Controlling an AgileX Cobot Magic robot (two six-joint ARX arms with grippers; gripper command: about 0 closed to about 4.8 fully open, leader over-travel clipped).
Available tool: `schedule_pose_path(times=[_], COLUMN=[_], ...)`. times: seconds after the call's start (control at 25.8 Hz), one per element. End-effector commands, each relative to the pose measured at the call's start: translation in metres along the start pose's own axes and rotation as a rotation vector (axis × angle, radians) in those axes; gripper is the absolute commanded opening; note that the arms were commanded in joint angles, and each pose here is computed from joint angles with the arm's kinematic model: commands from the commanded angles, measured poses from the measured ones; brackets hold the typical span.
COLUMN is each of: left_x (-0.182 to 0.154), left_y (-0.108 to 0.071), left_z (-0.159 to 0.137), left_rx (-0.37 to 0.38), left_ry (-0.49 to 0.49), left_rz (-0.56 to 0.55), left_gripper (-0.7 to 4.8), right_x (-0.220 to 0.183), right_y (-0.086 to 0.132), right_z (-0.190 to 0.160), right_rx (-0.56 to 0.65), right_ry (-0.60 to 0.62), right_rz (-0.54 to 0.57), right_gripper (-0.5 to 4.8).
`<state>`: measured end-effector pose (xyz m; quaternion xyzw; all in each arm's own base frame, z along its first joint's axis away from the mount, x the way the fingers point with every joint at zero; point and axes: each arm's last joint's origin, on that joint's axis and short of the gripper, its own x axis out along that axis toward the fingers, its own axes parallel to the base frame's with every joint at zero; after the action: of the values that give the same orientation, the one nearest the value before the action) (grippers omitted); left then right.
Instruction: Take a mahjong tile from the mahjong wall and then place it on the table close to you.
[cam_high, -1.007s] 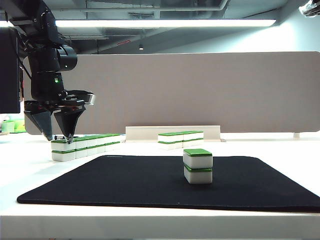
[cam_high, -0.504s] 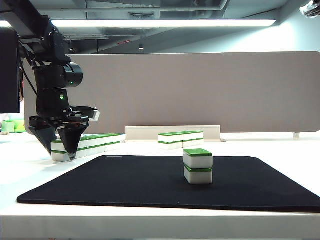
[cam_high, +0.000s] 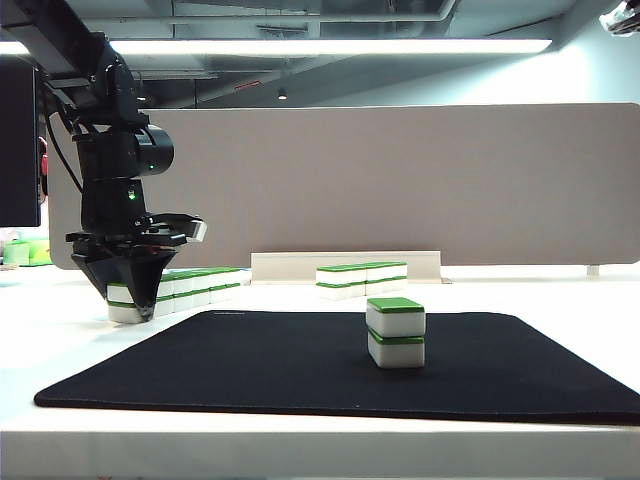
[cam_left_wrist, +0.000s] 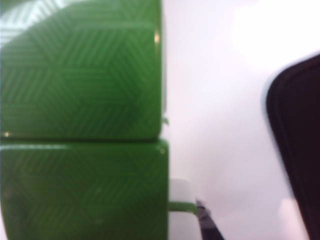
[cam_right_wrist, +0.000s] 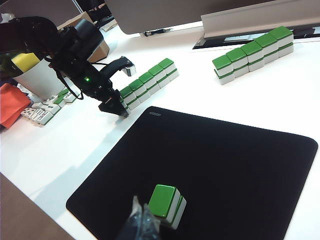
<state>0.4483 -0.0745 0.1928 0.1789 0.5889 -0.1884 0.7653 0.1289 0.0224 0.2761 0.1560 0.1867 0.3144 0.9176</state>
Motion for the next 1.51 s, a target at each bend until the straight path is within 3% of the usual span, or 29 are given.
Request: schedule_pose_path(times=[0.04, 0.5, 0.66, 0.77, 0.89, 1.05, 1.24, 1.51], left_x=[-0.002, -0.023, -0.040, -0.047, -0.049, -0.049, -0.052, -0.054], left_y=[0.000, -0.006, -0.018, -0.032, -0.060, -0.089, -0.151, -0.218], left_z=[0.000, -0.005, -0.003, 0.001, 0.006, 0.011, 0.013, 0.010], left_rx=[-0.005, -0.024, 0.026, 0.111, 0.262, 0.372, 0.582, 0.739], left_ry=[0.002, 0.112, 0.143, 0.147, 0.157, 0.163, 0.193, 0.188], left_rz=[0.000, -0.042, -0.064, -0.075, -0.105, -0.127, -0.191, -0.215], left_gripper=[1.28, 1.28, 1.28, 1.28, 1.28, 1.28, 1.28, 1.28], right_x=[-0.001, -0.001, -0.001, -0.001, -0.001, -0.001, -0.001, -0.001], right_y=[0.001, 0.001, 0.001, 0.001, 0.001, 0.001, 0.001, 0.001], right_z=[0.002, 0.002, 0.003, 0.003, 0.003, 0.003, 0.003, 0.003], right_rx=[-0.014, -0.014, -0.014, -0.014, -0.014, -0.014, -0.016, -0.016], right_ry=[-0.013, -0.014, -0.014, -0.014, -0.015, -0.015, -0.017, -0.018], right_rz=[0.003, 0.003, 0.000, -0.001, 0.000, 0.000, -0.001, -0.003], right_gripper=[-0.01, -0.01, -0.01, -0.01, -0.01, -0.01, -0.01, -0.01])
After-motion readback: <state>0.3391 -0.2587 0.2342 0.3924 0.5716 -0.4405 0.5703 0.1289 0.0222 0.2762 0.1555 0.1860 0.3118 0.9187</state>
